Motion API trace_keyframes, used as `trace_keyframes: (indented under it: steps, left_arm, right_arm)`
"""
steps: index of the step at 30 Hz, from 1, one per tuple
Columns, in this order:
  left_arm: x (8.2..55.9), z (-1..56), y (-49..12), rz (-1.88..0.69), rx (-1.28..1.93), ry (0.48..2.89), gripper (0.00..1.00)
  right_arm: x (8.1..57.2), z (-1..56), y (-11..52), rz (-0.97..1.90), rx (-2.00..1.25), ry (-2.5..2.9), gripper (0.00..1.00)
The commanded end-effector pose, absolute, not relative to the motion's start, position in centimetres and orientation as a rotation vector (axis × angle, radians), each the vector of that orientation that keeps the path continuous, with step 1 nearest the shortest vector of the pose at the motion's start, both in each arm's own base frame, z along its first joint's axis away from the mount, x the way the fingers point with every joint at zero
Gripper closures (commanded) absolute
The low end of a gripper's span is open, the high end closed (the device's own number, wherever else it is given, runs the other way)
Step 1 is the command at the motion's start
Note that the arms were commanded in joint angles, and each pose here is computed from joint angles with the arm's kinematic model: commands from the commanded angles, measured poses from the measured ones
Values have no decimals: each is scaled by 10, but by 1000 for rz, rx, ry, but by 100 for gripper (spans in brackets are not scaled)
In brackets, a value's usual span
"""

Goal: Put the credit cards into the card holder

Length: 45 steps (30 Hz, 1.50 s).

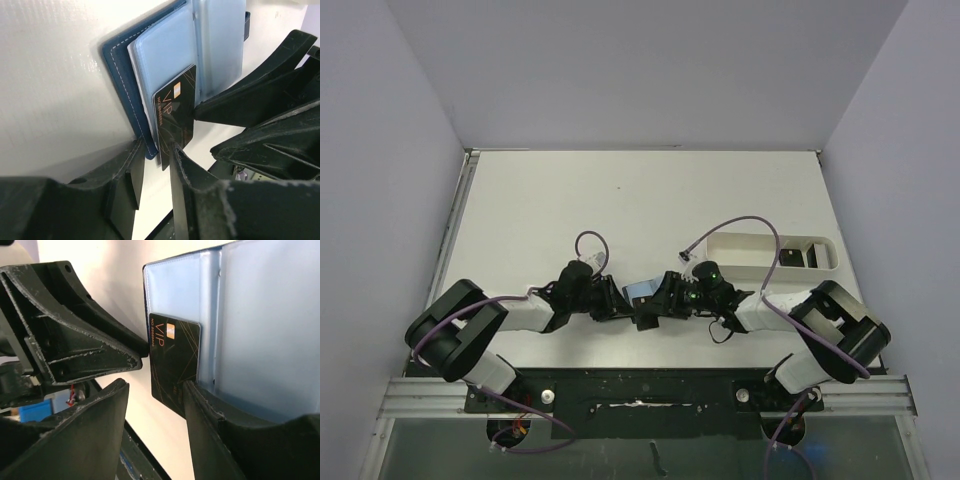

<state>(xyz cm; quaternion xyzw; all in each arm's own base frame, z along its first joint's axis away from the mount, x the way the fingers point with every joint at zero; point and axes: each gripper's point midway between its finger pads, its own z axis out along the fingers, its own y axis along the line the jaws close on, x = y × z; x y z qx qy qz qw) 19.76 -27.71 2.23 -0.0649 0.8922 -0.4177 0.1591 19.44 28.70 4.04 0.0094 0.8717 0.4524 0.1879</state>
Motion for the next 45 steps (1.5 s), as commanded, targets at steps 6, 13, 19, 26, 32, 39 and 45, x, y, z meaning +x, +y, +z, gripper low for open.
trace_keyframes:
  steps: [6,13,19,26,32,39,45]
  left_arm:
    - [203,38,-284,-1279,-190,2456,68]
    - [205,40,-285,-1283,-199,2444,67]
    - [208,44,-287,-1293,-192,2425,67]
    - [207,39,-286,-1292,-204,2433,67]
    - [208,37,-287,-1296,-206,2433,67]
    - [208,37,-289,-1302,-199,2436,72]
    - [204,35,-284,-1287,-205,2443,86]
  right_arm:
    - [211,32,284,1033,-31,2493,52]
    - [213,43,288,1000,-48,2483,53]
    - [220,48,279,912,-40,2461,53]
    - [212,32,291,991,-68,2506,55]
    - [207,39,303,1118,-102,2460,69]
    - [202,44,309,1223,-116,2420,71]
    - [200,68,308,1389,-128,2294,71]
